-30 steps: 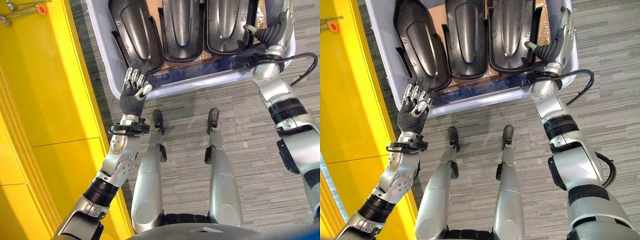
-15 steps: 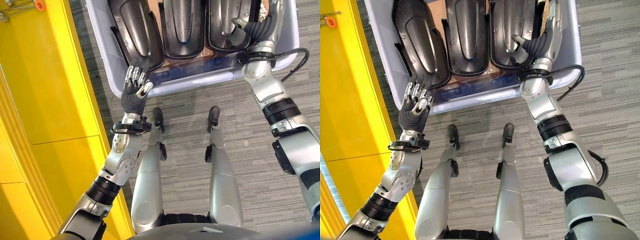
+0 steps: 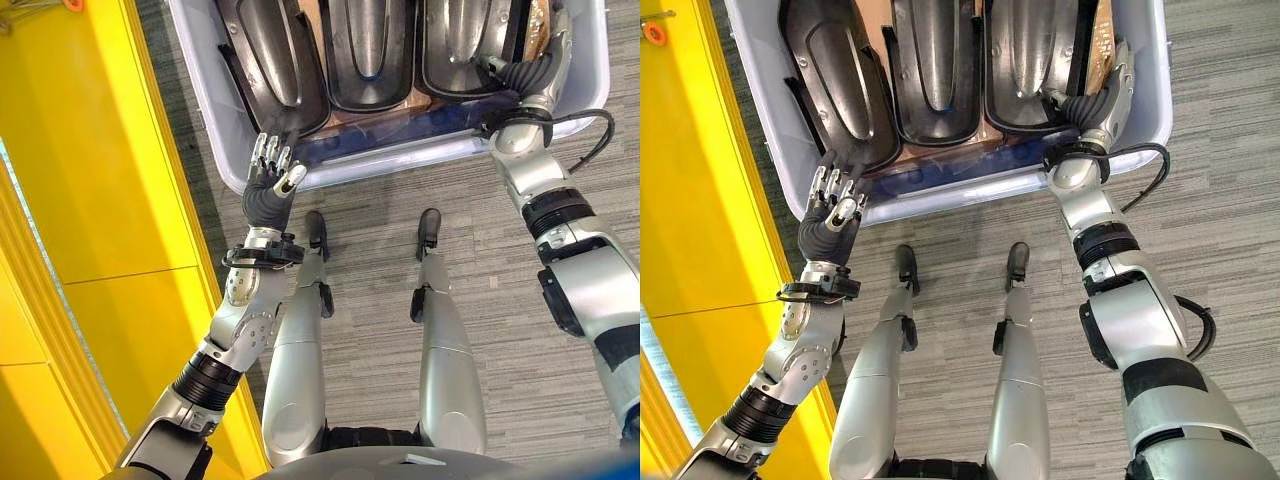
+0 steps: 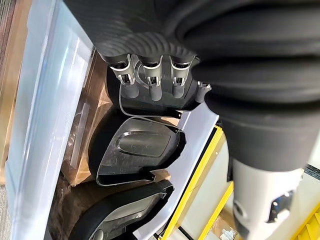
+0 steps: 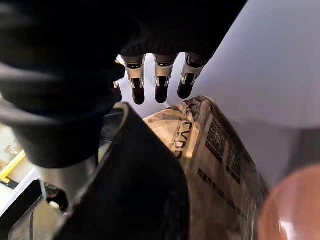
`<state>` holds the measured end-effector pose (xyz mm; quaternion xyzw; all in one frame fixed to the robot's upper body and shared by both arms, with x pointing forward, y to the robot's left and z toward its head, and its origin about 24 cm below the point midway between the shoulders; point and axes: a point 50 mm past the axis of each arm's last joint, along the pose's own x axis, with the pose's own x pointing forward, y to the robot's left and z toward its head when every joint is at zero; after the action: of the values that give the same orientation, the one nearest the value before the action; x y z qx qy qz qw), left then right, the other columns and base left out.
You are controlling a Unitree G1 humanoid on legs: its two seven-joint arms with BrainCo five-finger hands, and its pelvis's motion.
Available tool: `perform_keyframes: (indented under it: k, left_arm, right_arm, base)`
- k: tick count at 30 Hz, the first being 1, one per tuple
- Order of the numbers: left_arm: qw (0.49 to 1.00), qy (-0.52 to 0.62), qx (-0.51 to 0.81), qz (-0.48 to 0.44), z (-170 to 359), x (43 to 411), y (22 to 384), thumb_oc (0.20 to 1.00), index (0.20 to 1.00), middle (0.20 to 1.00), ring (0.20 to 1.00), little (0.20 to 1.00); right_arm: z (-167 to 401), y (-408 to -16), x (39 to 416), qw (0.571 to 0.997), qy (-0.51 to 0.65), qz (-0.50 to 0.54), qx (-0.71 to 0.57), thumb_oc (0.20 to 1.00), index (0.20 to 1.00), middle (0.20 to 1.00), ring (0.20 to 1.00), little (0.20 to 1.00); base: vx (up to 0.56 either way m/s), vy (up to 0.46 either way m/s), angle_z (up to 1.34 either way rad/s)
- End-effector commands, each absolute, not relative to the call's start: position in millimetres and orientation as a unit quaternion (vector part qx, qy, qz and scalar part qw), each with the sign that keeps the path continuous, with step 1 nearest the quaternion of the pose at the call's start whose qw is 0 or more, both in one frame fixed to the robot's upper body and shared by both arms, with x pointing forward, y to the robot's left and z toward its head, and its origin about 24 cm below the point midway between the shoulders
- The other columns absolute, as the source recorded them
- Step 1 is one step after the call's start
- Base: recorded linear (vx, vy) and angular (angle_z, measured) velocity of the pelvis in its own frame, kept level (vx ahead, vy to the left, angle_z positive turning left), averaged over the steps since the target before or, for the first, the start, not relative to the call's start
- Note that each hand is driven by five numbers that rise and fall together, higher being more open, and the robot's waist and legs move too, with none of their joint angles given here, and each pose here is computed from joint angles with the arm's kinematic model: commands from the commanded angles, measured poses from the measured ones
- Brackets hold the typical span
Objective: Move parts from the plastic box to the shelf.
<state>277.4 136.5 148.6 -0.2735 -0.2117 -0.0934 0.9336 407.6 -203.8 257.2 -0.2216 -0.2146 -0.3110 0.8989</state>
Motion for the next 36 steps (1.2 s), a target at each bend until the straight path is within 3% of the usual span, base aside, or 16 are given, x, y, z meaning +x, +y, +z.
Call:
perform_keyframes:
  k: [1, 12, 13, 14, 24, 36]
  left_arm:
    - [0.917, -0.261, -0.273, -0.130, 165, 260, 131, 1.000, 1.000, 1.000, 1.000, 1.000]
    - [0.915, -0.259, -0.273, -0.146, 166, 259, 127, 1.000, 1.000, 1.000, 1.000, 1.000]
    - [0.915, -0.258, -0.274, -0.147, 166, 259, 126, 1.000, 1.000, 1.000, 1.000, 1.000]
    - [0.915, -0.258, -0.274, -0.147, 166, 259, 126, 1.000, 1.000, 1.000, 1.000, 1.000]
    - [0.917, -0.255, -0.271, -0.143, 164, 260, 127, 1.000, 1.000, 1.000, 1.000, 1.000]
    - [0.921, -0.246, -0.265, -0.143, 158, 265, 129, 1.000, 1.000, 1.000, 1.000, 1.000]
  right_arm:
    - [278, -217, 405, 0.891, -0.238, -0.334, -0.196, 1.000, 1.000, 1.000, 1.000, 1.000]
    - [270, -215, 416, 0.899, -0.176, -0.310, -0.253, 1.000, 1.000, 1.000, 1.000, 1.000]
    - [267, -213, 417, 0.900, -0.170, -0.303, -0.264, 0.501, 0.501, 0.501, 0.501, 0.501]
    - [266, -212, 418, 0.899, -0.167, -0.299, -0.273, 0.200, 0.200, 0.200, 0.200, 0.200]
    - [248, -208, 420, 0.896, -0.141, -0.272, -0.322, 0.200, 0.200, 0.200, 0.200, 0.200]
    - [233, -244, 406, 0.903, -0.153, -0.306, -0.261, 0.200, 0.200, 0.200, 0.200, 0.200]
  base:
    - [0.00, 0.000, 0.00]
    - [0.00, 0.000, 0.00]
    - [0.00, 0.000, 0.00]
    - [0.00, 0.000, 0.00]
    - [0.00, -0.001, 0.00]
    - [-0.01, -0.001, 0.05]
